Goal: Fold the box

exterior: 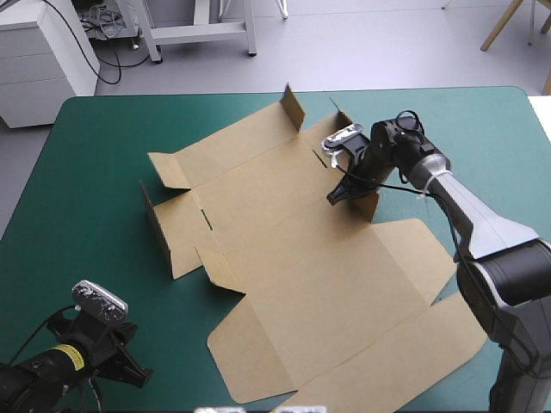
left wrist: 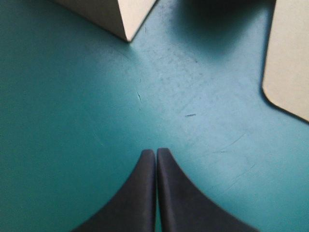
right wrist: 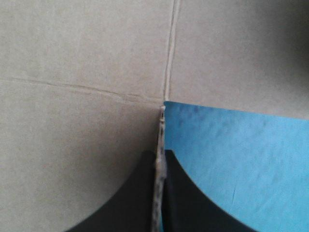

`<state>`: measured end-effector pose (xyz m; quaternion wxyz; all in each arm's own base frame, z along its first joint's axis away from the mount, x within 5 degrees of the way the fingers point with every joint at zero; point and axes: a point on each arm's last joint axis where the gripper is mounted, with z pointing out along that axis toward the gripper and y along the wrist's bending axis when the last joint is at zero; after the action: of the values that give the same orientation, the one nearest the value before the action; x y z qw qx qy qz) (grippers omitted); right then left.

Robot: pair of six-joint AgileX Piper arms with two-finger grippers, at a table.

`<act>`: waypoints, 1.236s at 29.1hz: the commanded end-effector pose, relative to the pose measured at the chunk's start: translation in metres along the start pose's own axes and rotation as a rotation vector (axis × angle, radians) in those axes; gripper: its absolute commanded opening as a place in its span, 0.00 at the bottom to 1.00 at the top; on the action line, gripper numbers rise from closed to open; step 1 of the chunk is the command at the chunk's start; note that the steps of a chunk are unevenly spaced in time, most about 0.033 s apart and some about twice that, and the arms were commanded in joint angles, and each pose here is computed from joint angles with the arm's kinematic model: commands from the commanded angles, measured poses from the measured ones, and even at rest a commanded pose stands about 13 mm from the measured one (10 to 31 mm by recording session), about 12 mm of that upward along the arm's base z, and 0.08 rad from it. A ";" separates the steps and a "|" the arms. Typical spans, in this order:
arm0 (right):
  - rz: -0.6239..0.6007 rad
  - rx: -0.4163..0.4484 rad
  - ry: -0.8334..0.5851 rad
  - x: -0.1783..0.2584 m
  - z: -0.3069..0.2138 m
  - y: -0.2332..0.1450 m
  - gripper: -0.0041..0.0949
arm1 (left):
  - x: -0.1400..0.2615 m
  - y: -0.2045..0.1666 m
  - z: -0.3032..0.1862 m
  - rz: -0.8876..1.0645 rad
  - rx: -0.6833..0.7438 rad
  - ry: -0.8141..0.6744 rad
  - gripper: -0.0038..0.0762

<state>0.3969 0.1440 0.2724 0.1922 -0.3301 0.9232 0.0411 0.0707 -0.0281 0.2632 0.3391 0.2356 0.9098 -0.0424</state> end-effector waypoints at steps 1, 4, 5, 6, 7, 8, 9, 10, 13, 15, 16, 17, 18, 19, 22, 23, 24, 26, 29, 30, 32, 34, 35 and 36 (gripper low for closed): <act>-0.172 0.013 -0.173 -0.033 -0.027 -0.006 0.02 | -0.025 0.001 -0.021 -0.016 0.003 -0.151 0.04; -0.340 -0.006 -0.213 -0.053 -0.021 -0.005 0.02 | -0.041 0.003 -0.043 -0.015 -0.007 -0.243 0.04; -0.432 -0.002 -0.227 -0.063 -0.017 -0.001 0.02 | -0.049 0.004 -0.055 -0.015 -0.013 -0.286 0.04; -0.482 -0.006 -0.224 -0.067 -0.012 0.002 0.02 | -0.053 0.005 -0.061 -0.015 -0.015 -0.310 0.04; -0.535 -0.009 -0.225 -0.072 -0.008 0.006 0.02 | -0.055 0.005 -0.066 -0.014 -0.017 -0.327 0.04; -0.587 -0.011 -0.228 -0.076 -0.005 0.011 0.02 | -0.058 0.005 -0.070 -0.014 -0.019 -0.344 0.04; -0.627 -0.010 -0.232 -0.080 -0.003 0.016 0.02 | -0.060 0.006 -0.074 -0.014 -0.021 -0.358 0.04; -0.666 -0.011 -0.241 -0.084 -0.001 0.022 0.02 | -0.061 0.006 -0.077 -0.014 -0.022 -0.368 0.04; -0.764 -0.023 -0.294 -0.096 -0.002 0.046 0.02 | -0.062 0.006 -0.079 -0.014 -0.023 -0.376 0.04; -0.826 -0.044 -0.325 -0.100 -0.002 0.063 0.02 | -0.062 0.006 -0.079 -0.017 -0.018 -0.377 0.04; -0.866 -0.056 -0.335 -0.102 -0.003 0.072 0.02 | -0.062 0.006 -0.079 -0.017 -0.018 -0.377 0.04; -0.905 -0.062 -0.338 -0.103 -0.004 0.082 0.02 | -0.062 0.006 -0.079 -0.017 -0.018 -0.377 0.04; -0.925 -0.065 -0.339 -0.104 -0.004 0.089 0.02 | -0.062 0.006 -0.079 -0.017 -0.018 -0.377 0.04; -0.945 -0.074 -0.339 -0.105 -0.004 0.099 0.02 | -0.062 0.006 -0.079 -0.017 -0.018 -0.377 0.04; -0.987 -0.095 -0.336 -0.105 -0.004 0.118 0.02 | -0.062 0.006 -0.079 -0.014 -0.023 -0.376 0.04; -1.004 -0.099 -0.334 -0.105 -0.004 0.123 0.02 | -0.062 0.006 -0.079 -0.014 -0.023 -0.376 0.04; -1.022 -0.101 -0.330 -0.104 -0.004 0.126 0.02 | -0.062 0.006 -0.079 -0.014 -0.023 -0.376 0.04; -1.026 -0.107 -0.331 -0.104 -0.004 0.129 0.02 | -0.062 0.006 -0.079 -0.014 -0.023 -0.376 0.04; -0.965 -0.123 -0.310 -0.103 -0.004 0.129 0.02 | -0.062 0.006 -0.079 -0.014 -0.023 -0.376 0.04; -0.945 -0.118 -0.293 -0.102 -0.003 0.128 0.02 | -0.062 0.006 -0.079 -0.014 -0.023 -0.376 0.04; -0.933 -0.107 -0.259 -0.100 -0.003 0.126 0.02 | -0.062 0.006 -0.079 -0.014 -0.023 -0.376 0.04; -0.934 -0.116 -0.243 -0.098 -0.002 0.126 0.02 | -0.062 0.006 -0.079 -0.014 -0.023 -0.376 0.04; -0.935 -0.118 -0.239 -0.098 -0.002 0.126 0.02 | -0.062 0.006 -0.079 -0.014 -0.023 -0.376 0.04; -0.926 -0.125 -0.239 -0.098 -0.002 0.127 0.02 | -0.062 0.006 -0.079 -0.014 -0.023 -0.374 0.04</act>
<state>0.3943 0.3061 0.2582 0.2190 -0.7269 0.6496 0.0417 0.0653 -0.0272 0.3508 0.4712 0.2193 0.8517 -0.0671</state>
